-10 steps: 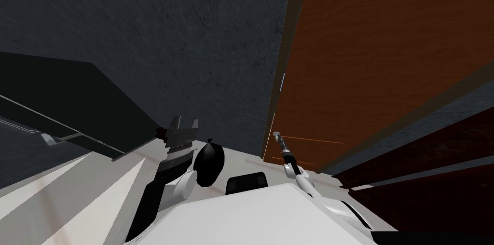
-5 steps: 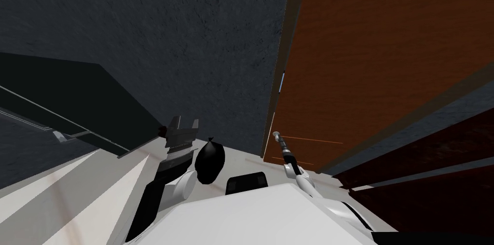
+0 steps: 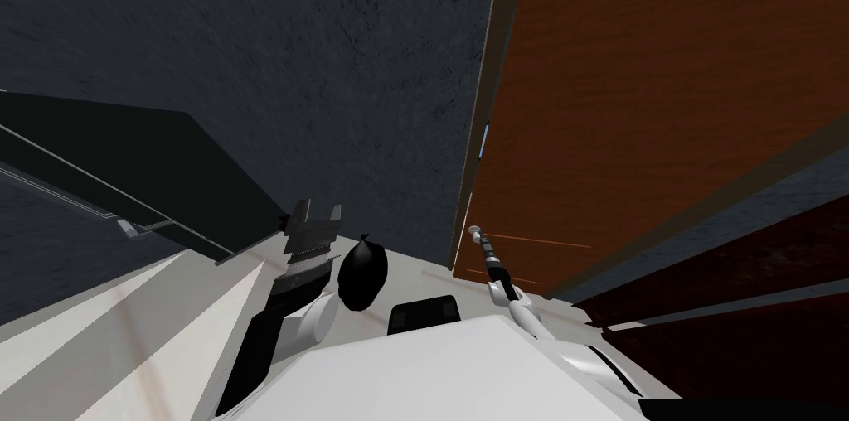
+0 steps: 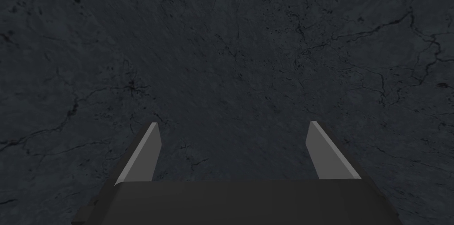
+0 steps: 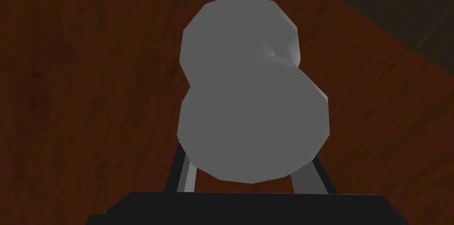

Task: Pull the door open

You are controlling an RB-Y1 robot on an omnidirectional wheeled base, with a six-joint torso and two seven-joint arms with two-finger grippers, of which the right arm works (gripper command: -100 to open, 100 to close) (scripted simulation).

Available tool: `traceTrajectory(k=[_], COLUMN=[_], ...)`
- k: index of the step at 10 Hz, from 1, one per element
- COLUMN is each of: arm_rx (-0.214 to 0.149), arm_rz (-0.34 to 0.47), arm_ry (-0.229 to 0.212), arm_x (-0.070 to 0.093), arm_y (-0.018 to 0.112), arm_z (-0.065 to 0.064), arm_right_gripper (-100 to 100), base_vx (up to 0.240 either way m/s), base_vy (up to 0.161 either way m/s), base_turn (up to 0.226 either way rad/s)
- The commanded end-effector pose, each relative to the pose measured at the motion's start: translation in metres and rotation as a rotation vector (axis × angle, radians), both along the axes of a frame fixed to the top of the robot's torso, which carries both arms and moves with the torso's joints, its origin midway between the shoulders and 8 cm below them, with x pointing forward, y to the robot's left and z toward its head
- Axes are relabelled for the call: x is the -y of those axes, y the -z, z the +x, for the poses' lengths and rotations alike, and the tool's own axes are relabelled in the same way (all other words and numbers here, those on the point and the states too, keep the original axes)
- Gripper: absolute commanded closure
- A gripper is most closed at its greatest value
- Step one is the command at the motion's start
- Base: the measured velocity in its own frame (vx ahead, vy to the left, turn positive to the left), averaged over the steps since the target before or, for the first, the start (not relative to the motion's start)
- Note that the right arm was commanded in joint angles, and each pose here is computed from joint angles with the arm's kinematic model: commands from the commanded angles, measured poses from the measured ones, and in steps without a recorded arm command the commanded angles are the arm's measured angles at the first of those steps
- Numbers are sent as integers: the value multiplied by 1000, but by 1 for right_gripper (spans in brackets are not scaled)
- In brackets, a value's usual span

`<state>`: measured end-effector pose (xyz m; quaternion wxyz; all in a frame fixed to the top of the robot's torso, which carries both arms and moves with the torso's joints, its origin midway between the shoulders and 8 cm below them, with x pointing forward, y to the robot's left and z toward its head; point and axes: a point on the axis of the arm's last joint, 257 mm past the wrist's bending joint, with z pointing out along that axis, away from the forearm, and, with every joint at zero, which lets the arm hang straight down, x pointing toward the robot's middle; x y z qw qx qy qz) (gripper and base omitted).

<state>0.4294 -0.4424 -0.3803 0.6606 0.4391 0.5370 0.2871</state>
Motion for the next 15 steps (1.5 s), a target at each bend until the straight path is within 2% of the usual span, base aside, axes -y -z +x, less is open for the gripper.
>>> traceTrajectory(k=[1, 6, 7, 8, 10, 14, 15], arm_rx=[11, 40, 52, 53, 76, 106, 108], arm_rz=[67, 166, 208, 212, 287, 390, 396], arm_ry=[-13, -10, -9, -9, -6, -4, -4], arm_x=[-12, -11, -10, -10, -9, -8, -8], arm_y=[4, 4, 4, 4, 3, 3, 3], arm_z=[2, 2, 2, 2, 2, 3, 3], arm_right_gripper=[100, 100, 100, 100, 100, 100, 100], base_vx=[-40, -27, -30, -30, -44, -34, -29], base_vy=[-13, -10, -9, -9, -12, -13, -9], base_turn=[37, 28, 32, 39, 52, 31, 42])
